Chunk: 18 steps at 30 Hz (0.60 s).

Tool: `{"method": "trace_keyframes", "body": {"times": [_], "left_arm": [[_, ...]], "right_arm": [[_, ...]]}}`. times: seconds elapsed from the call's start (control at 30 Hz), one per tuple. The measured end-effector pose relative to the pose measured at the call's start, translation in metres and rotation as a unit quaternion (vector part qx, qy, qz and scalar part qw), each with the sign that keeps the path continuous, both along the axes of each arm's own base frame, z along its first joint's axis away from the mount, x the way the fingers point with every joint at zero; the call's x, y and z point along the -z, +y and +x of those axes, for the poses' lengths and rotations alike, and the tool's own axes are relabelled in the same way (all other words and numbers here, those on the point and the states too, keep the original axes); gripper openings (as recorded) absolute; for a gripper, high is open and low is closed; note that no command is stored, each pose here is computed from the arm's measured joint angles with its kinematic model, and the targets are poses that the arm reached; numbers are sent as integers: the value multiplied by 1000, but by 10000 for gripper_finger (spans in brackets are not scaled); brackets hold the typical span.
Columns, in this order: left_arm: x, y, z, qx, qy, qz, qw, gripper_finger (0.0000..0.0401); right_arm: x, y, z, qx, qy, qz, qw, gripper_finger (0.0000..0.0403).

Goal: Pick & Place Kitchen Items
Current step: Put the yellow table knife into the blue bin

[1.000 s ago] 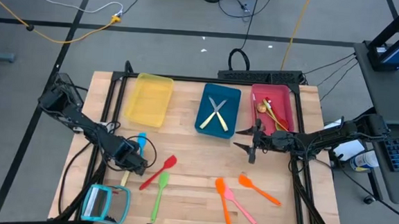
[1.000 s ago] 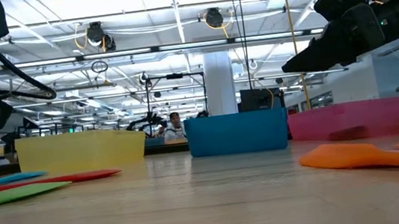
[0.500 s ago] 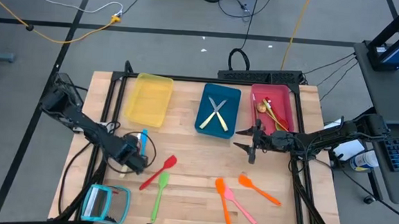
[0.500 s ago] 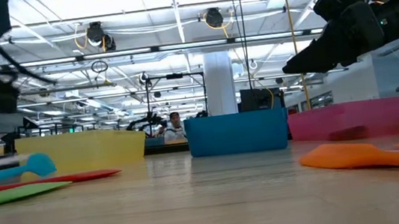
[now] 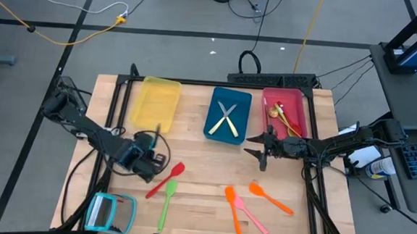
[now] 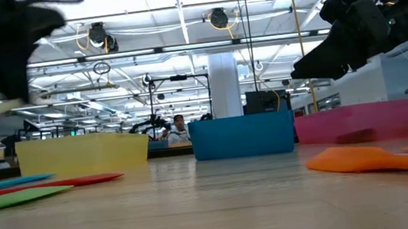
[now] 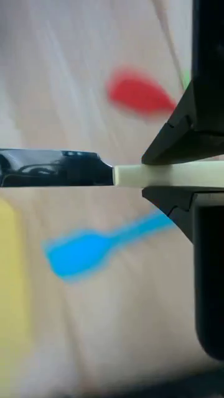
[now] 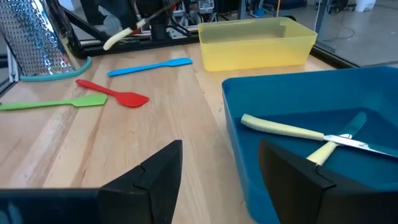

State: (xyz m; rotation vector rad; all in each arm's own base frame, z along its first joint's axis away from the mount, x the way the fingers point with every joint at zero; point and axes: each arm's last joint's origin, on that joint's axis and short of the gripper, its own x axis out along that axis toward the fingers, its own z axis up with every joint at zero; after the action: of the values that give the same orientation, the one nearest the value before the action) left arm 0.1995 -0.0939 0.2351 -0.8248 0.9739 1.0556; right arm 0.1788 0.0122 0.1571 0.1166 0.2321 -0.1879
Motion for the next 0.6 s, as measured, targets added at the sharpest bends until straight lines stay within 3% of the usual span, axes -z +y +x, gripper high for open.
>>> {"method": "trace_keyframes", "body": {"times": [0.13, 0.33, 0.47, 0.6], "left_arm": [[-13, 5, 29, 73, -116, 76, 988, 43], [-38, 26, 77, 181, -246, 174, 936, 43], [-57, 50, 96, 212, -295, 248, 898, 43], [-66, 75, 111, 220, -327, 286, 873, 43]], "right_arm": [[0, 0, 0, 1, -1, 4, 1000, 201], [0, 0, 0, 1, -1, 4, 1000, 201], [0, 0, 0, 1, -1, 4, 1000, 201], [0, 0, 0, 1, -1, 4, 1000, 201]]}}
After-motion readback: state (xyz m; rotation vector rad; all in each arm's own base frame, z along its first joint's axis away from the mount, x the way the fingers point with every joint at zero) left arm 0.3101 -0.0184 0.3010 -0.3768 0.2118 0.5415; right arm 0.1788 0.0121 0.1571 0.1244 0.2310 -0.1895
